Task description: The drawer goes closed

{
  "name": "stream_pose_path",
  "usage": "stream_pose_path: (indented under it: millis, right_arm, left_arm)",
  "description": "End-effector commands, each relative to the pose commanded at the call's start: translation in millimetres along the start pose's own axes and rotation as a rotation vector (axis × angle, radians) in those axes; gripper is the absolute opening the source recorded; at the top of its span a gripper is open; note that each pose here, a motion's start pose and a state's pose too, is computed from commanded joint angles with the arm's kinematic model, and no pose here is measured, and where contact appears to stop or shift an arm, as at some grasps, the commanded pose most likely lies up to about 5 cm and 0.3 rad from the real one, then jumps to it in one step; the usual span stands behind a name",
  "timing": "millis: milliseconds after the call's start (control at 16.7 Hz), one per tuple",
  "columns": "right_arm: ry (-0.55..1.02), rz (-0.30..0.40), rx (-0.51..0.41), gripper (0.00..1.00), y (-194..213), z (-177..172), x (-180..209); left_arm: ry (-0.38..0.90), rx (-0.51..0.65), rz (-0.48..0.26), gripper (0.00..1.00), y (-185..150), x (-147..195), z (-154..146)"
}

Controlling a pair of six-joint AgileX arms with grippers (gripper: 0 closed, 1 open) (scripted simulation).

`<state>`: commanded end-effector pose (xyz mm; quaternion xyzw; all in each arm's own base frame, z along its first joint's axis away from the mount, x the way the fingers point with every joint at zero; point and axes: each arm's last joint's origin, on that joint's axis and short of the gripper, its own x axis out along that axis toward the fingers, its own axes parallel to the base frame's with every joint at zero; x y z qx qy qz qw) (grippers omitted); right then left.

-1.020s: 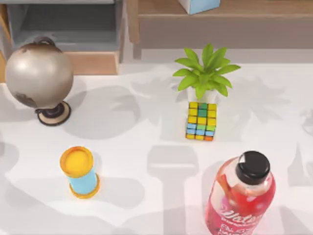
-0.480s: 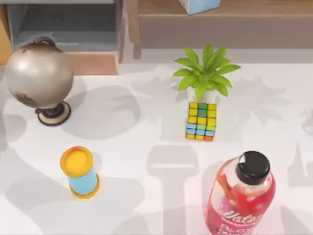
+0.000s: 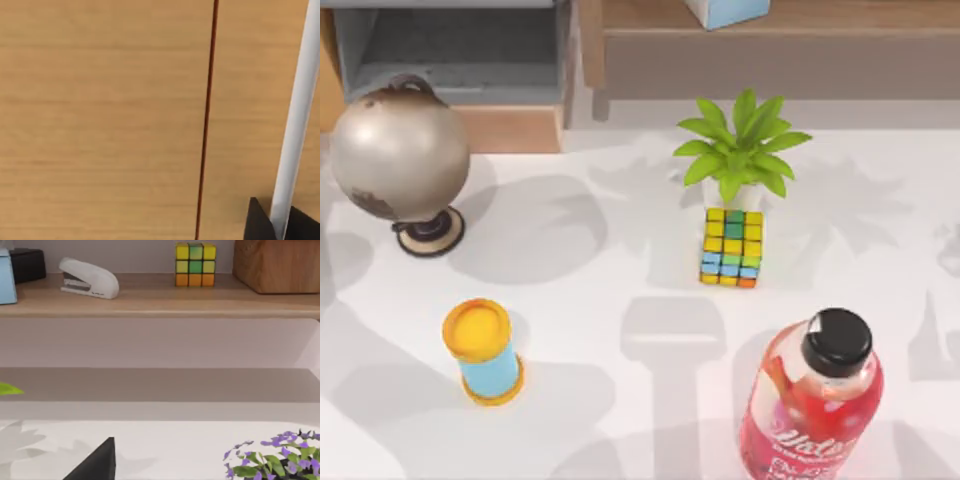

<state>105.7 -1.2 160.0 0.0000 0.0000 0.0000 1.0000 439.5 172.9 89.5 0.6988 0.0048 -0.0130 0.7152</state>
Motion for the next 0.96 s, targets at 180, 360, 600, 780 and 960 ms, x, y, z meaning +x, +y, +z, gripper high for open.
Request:
stream_pose_path:
  millis: [180,360,600,780,960]
  right_arm:
    - [0.0,0.0,0.0,1.0,0.0,0.0,0.0]
    - [0.0,0.0,0.0,1.0,0.0,0.0,0.0]
    - [0.0,0.0,0.0,1.0,0.0,0.0,0.0]
    - [0.0,0.0,0.0,1.0,0.0,0.0,0.0]
    - [0.0,0.0,0.0,1.0,0.0,0.0,0.0]
  left_arm:
    - [0.0,0.0,0.0,0.45,0.0,0.0,0.0]
    - [0.0,0.0,0.0,0.68,0.0,0.0,0.0]
    - [0.0,0.0,0.0,0.98,0.0,0.0,0.0]
    - [0.0,0.0,0.0,1.0,0.0,0.0,0.0]
    - [0.0,0.0,0.0,1.0,0.0,0.0,0.0]
